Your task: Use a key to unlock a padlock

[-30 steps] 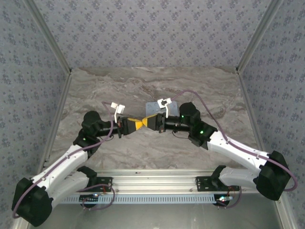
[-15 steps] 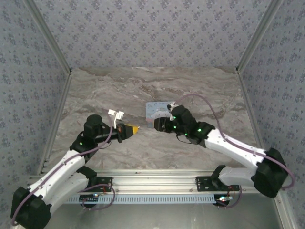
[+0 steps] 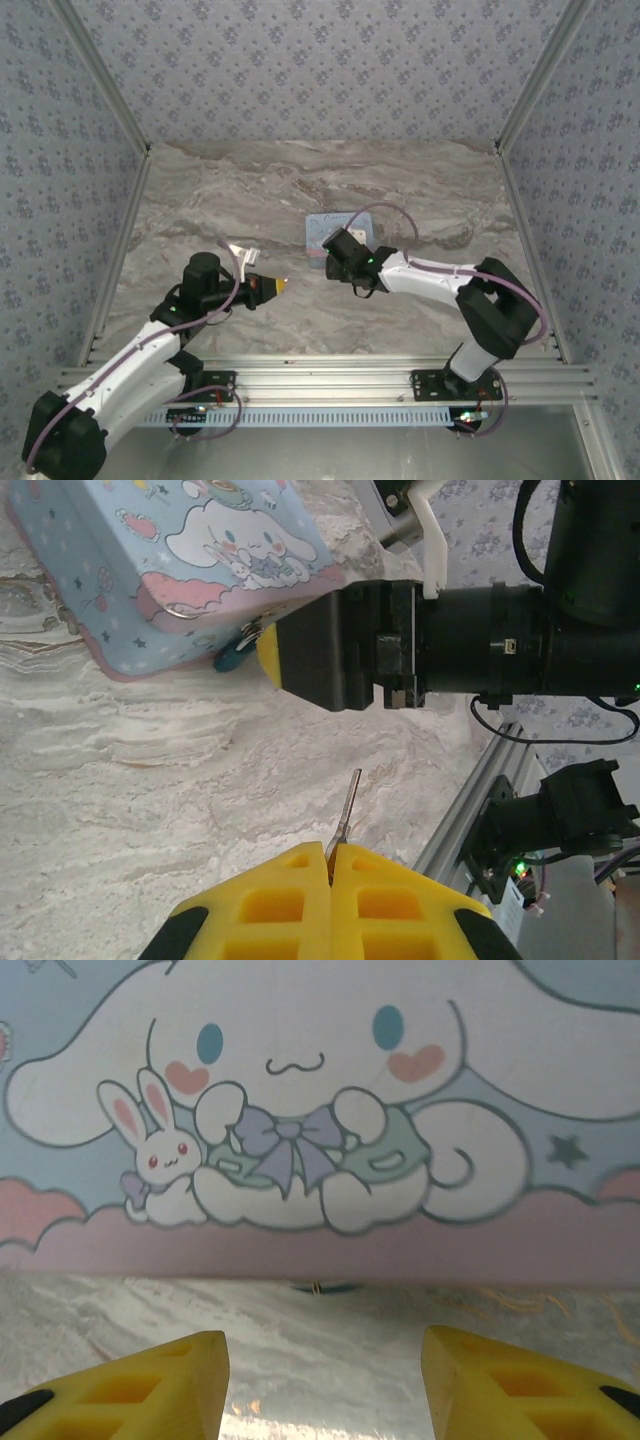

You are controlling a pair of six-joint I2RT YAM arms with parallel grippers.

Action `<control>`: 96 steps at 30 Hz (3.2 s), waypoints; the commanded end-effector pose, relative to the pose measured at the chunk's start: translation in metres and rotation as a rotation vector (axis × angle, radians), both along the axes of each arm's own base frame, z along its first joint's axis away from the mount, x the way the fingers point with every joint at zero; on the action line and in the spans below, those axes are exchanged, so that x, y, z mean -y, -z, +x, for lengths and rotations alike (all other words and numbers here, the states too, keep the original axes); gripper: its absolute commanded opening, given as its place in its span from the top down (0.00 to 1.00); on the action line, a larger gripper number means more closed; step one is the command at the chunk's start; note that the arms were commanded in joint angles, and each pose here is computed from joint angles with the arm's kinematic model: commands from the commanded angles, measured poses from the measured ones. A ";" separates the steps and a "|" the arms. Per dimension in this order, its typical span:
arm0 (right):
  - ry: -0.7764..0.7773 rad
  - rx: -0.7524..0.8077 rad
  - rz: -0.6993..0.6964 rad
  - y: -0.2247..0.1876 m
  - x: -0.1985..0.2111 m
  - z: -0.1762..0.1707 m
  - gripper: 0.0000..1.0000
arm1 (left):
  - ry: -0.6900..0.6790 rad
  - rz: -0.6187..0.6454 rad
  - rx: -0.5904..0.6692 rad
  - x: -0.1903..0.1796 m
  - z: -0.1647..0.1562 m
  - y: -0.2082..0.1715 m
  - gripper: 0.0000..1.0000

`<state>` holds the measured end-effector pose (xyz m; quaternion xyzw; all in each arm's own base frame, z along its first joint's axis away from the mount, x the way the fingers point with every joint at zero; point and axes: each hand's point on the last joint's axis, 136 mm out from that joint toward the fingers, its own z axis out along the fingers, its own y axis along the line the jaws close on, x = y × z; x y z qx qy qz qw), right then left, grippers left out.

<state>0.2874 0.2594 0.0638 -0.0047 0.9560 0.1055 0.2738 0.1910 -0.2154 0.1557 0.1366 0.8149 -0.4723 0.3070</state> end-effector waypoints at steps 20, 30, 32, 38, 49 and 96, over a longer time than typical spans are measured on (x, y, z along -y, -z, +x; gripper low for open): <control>0.057 0.011 -0.071 0.022 -0.005 0.032 0.72 | 0.019 0.051 0.015 -0.002 0.000 0.018 1.00; -0.002 0.019 0.011 -0.011 -0.011 0.029 0.95 | 0.059 0.008 0.158 0.002 -0.003 0.001 1.00; -0.029 -0.010 0.071 -0.021 -0.014 0.025 0.99 | 0.101 0.029 0.187 0.005 -0.005 0.002 1.00; -0.134 -0.111 0.235 -0.049 -0.022 0.015 1.00 | 0.166 0.024 0.207 0.025 0.009 0.001 1.00; -0.150 -0.221 0.478 -0.094 -0.013 0.006 1.00 | 0.216 0.014 0.335 0.070 0.036 0.002 1.00; -0.030 -0.312 0.685 -0.112 -0.010 0.018 1.00 | 0.083 -0.119 0.439 0.100 0.089 0.017 1.00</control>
